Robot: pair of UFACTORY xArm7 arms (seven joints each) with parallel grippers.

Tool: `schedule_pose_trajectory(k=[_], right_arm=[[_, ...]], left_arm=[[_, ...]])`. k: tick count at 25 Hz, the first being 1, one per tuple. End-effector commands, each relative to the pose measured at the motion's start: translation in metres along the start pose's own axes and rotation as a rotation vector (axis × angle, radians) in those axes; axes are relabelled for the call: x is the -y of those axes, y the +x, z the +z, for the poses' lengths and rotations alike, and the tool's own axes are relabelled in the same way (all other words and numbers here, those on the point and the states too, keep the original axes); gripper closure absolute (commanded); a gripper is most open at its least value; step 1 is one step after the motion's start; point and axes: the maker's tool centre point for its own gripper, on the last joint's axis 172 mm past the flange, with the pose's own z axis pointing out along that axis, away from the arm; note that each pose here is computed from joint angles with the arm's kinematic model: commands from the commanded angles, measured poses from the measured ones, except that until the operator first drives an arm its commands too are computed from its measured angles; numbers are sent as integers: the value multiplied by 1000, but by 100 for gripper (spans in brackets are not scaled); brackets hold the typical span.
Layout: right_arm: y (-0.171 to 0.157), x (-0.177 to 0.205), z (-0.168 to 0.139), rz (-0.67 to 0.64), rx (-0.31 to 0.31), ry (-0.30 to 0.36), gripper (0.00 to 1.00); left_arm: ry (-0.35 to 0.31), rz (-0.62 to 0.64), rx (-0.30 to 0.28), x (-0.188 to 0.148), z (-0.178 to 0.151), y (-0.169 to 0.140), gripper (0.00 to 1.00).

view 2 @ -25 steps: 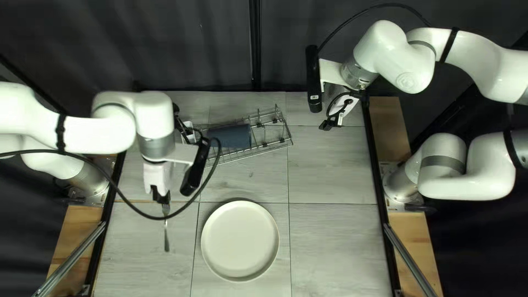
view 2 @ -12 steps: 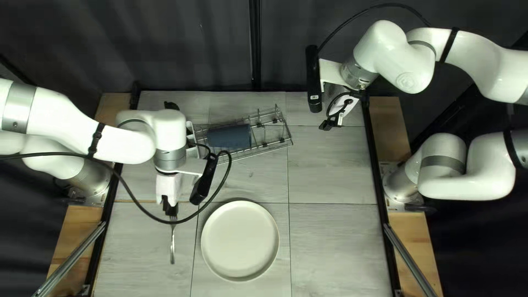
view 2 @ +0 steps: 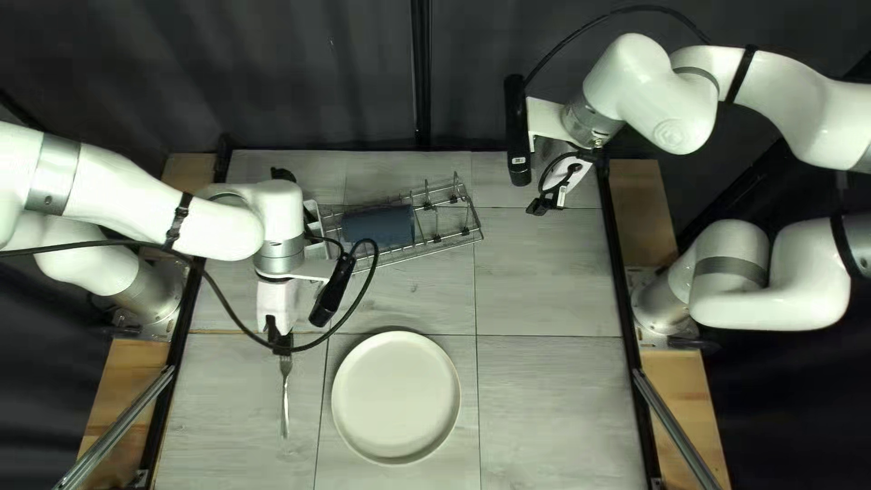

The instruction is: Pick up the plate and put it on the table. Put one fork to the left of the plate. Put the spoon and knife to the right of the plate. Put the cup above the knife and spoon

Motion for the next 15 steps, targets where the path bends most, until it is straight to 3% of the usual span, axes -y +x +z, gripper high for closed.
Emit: schedule_pose_trajectory(k=[1,15], right_arm=[[0,0,0,0,0,0,0],[0,0,0,0,0,0,0]], left_arm=[[8,11,2,9,9,0,100],[33,30,13,26,21,-3,100]])
